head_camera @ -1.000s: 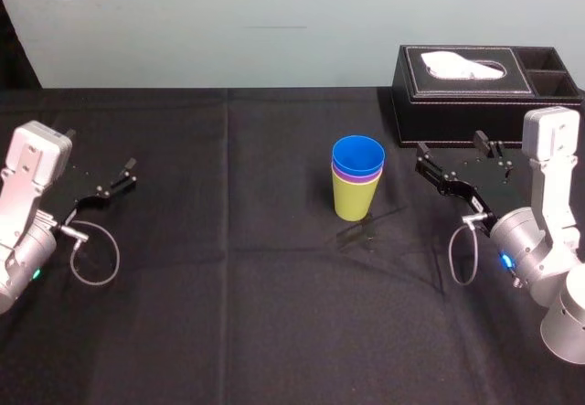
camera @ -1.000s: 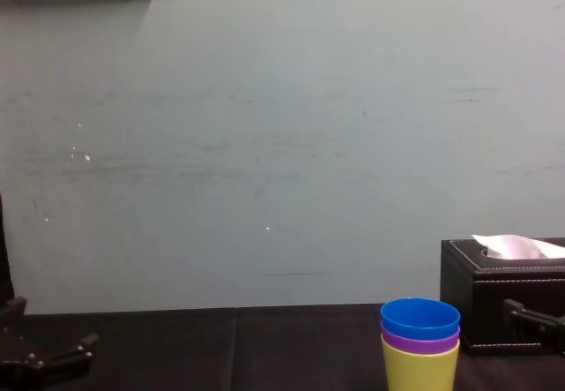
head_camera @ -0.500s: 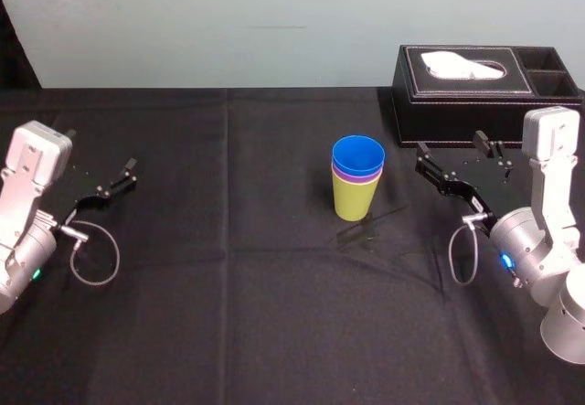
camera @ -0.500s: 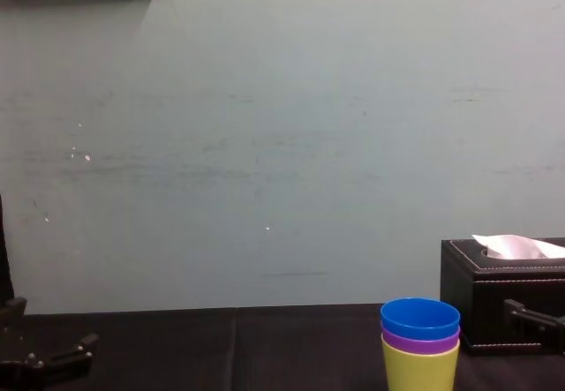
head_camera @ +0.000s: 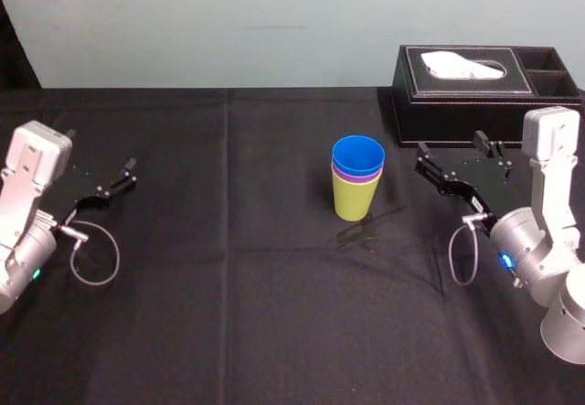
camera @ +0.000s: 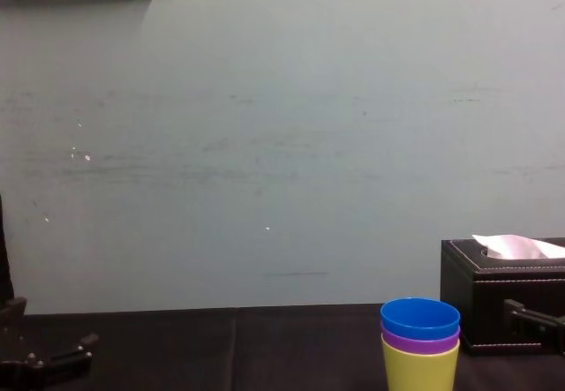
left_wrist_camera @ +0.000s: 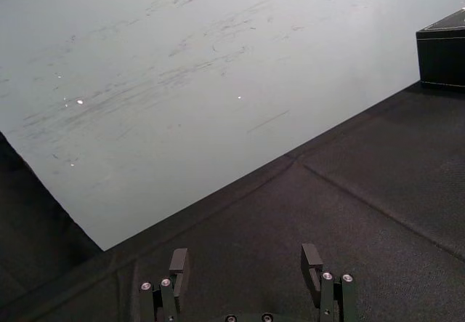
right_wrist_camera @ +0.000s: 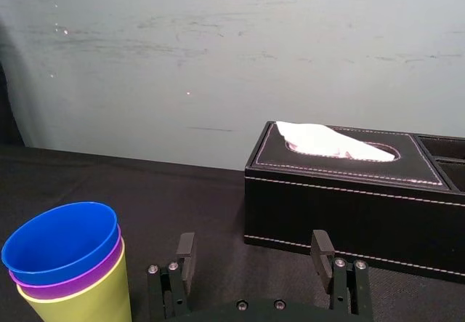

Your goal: Stack the three plastic cups sequentially using one hand.

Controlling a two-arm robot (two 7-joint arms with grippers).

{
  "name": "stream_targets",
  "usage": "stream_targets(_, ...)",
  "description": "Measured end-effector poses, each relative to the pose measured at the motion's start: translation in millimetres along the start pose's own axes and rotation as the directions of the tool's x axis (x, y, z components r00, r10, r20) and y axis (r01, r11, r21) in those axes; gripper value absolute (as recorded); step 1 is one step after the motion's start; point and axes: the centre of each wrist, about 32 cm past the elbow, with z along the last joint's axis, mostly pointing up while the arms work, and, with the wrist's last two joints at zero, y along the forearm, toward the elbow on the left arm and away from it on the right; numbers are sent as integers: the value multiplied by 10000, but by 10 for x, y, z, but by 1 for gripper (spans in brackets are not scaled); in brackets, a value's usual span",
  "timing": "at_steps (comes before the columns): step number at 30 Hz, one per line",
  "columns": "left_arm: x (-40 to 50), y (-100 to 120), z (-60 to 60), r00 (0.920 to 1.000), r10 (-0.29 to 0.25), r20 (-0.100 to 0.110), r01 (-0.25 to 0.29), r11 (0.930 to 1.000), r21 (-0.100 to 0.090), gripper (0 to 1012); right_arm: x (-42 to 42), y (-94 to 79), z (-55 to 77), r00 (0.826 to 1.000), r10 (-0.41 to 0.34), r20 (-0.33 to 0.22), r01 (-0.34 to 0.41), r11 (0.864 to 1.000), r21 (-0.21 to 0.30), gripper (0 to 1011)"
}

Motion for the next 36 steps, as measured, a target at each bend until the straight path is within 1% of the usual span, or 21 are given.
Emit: stream_targets(36,0,0,0,10000,1,0,-1,10000,0,1011,0,0,0,10000,1,0,-1,10000,-1,1000)
